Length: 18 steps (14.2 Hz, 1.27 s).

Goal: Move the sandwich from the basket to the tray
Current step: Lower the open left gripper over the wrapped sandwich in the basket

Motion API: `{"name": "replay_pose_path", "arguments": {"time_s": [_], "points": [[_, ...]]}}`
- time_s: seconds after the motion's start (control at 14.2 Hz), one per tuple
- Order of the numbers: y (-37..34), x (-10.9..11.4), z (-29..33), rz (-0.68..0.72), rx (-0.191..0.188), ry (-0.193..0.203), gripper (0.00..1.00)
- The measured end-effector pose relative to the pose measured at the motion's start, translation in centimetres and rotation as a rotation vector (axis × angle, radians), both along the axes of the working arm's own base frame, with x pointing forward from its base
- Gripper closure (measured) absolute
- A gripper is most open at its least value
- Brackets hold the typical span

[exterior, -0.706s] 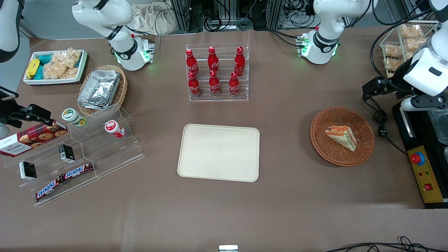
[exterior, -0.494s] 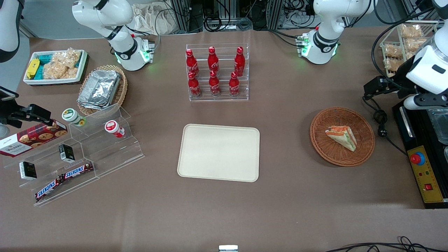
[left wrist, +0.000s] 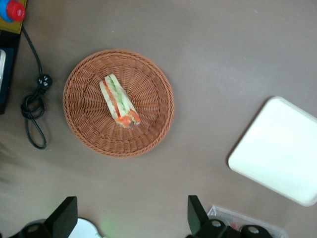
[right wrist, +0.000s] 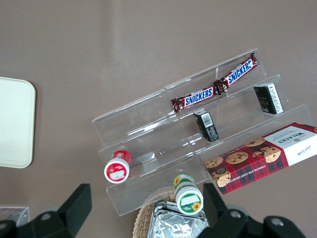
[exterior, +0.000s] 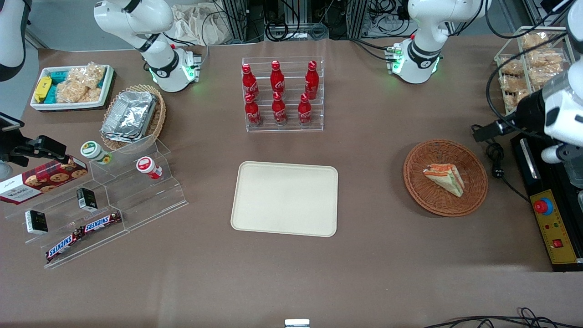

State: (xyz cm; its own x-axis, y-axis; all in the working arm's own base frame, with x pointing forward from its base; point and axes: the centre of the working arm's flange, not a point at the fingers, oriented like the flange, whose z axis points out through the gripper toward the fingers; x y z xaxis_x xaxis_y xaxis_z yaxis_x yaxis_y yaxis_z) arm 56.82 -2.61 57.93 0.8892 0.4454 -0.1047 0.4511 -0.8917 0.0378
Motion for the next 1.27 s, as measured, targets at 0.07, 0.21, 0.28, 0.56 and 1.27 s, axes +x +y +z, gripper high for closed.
{"name": "replay_pose_path", "arguments": {"time_s": [0.07, 0.21, 0.28, 0.56, 1.27], "points": [[0.9, 0.3, -2.1, 0.055, 0.001, -0.011, 0.00], [1.8, 0.2, -7.3, 0.166, 0.008, -0.023, 0.00], [1.8, -0.2, -10.0, 0.219, 0.013, -0.018, 0.00], [2.0, -2.4, -20.3, 0.385, 0.033, -0.007, 0.00], [2.3, -2.8, -32.6, 0.553, 0.183, 0.046, 0.00]]}}
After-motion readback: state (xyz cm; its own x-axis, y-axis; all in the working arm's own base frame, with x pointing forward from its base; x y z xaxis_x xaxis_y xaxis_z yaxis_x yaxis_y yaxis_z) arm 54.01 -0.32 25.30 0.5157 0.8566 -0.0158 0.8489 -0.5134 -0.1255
